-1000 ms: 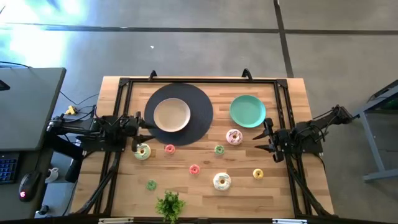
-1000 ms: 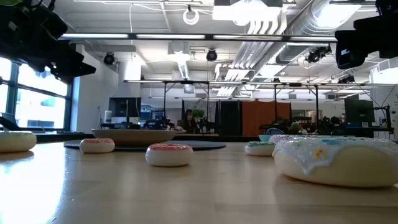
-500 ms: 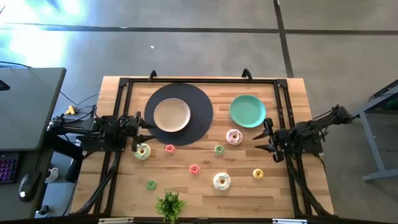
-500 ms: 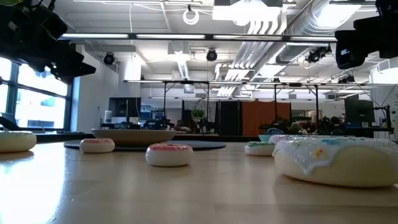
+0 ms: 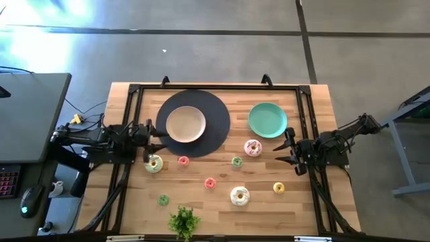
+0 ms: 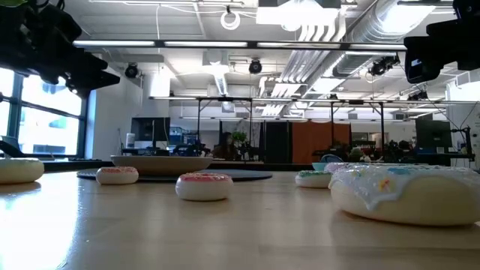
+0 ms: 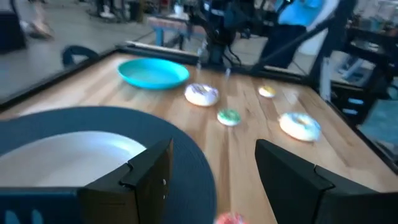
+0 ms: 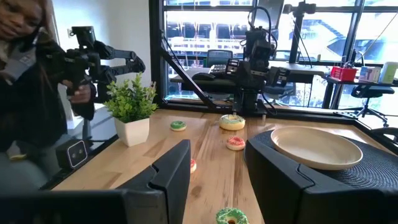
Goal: Pick & Place donuts
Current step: Put the big blue donut on the white plate
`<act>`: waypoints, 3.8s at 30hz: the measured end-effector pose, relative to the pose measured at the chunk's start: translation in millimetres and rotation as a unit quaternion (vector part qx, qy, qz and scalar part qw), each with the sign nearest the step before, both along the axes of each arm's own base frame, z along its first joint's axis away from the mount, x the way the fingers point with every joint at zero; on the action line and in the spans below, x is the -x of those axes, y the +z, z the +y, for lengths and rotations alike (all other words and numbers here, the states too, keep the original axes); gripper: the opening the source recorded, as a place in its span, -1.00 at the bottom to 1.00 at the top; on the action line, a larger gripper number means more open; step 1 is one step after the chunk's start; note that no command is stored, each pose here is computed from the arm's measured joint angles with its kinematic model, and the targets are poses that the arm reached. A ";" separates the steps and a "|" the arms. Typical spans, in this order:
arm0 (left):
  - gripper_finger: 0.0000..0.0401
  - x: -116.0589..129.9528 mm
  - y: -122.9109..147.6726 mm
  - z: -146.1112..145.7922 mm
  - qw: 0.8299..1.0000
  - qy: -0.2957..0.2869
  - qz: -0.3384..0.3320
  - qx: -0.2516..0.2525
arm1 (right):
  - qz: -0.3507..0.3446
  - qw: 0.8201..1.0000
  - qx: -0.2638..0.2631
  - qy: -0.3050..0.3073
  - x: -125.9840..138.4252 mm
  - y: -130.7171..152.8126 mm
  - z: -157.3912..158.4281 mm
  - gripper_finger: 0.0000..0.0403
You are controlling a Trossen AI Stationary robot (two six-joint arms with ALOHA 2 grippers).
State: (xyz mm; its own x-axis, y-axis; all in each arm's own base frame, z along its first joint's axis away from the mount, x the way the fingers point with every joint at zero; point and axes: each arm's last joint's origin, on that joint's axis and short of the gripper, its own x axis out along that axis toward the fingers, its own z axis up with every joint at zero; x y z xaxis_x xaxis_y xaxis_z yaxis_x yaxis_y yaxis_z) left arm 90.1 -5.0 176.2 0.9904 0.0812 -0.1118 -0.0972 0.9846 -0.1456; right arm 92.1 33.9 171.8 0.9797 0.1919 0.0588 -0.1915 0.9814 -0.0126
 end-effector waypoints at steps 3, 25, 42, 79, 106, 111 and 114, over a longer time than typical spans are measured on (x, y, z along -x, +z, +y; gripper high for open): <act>0.13 -0.3 2.1 0.0 1.000 0.000 -0.011 0.001 | 0.000 1.000 0.000 0.000 0.0 0.0 0.0 -0.25; 0.13 -0.1 3.9 -3.1 0.998 -0.050 -0.017 0.043 | 0.000 1.000 0.000 0.000 0.0 0.0 0.0 -0.25; 0.04 14.6 49.0 1.0 0.991 0.001 -0.024 0.134 | -0.002 1.000 0.005 -0.008 -0.1 0.1 -0.5 -0.25; 0.12 -22.9 27.3 -36.8 0.820 -0.079 0.532 0.195 | -0.029 0.984 0.023 -0.172 0.3 6.7 -10.0 -0.25; 0.12 -25.1 -28.2 -69.2 0.830 -0.039 0.554 0.047 | -0.028 0.983 0.022 -0.178 0.4 6.7 -10.3 -0.25; 0.12 -25.9 -28.2 -69.3 0.833 -0.046 0.550 0.034 | -0.028 0.984 0.022 -0.177 0.4 6.7 -10.3 -0.25; 0.12 -26.9 -27.9 -70.0 0.837 -0.055 0.544 0.029 | -0.028 0.984 0.022 -0.177 0.4 6.7 -10.3 -0.25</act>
